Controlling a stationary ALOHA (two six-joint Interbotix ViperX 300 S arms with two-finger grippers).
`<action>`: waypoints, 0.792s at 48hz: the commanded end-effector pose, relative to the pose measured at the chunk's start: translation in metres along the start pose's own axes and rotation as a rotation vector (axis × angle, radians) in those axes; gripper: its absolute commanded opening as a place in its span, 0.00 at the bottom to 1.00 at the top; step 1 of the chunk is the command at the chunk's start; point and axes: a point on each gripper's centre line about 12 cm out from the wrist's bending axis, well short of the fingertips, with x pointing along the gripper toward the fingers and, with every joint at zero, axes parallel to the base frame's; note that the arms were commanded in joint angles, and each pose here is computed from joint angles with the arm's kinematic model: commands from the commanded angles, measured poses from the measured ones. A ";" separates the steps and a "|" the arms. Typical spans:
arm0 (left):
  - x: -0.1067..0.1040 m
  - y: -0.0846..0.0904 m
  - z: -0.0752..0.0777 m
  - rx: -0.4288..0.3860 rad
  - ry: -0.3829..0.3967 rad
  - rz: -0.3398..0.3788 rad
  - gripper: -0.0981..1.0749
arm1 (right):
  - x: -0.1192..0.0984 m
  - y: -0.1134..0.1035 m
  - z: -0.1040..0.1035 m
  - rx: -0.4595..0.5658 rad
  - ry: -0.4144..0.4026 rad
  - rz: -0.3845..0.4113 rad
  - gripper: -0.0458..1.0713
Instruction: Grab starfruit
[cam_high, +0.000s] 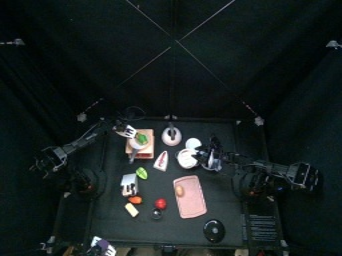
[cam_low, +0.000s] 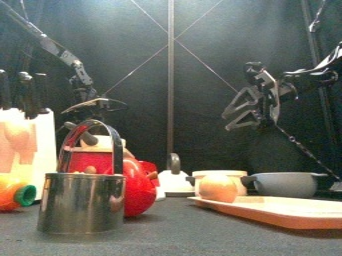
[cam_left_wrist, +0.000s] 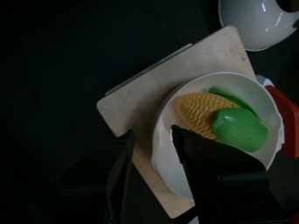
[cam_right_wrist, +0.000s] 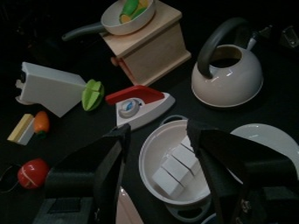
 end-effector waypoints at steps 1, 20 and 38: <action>-0.022 -0.004 0.006 0.005 -0.084 -0.025 0.75 | 0.000 0.000 0.006 -0.001 -0.019 0.001 0.83; -0.103 -0.059 -0.035 0.199 -0.380 -0.246 0.75 | 0.003 0.004 0.012 -0.009 -0.032 0.013 0.83; -0.132 -0.154 -0.117 0.621 -0.493 -0.589 0.75 | 0.016 0.001 0.011 -0.001 -0.005 0.009 0.83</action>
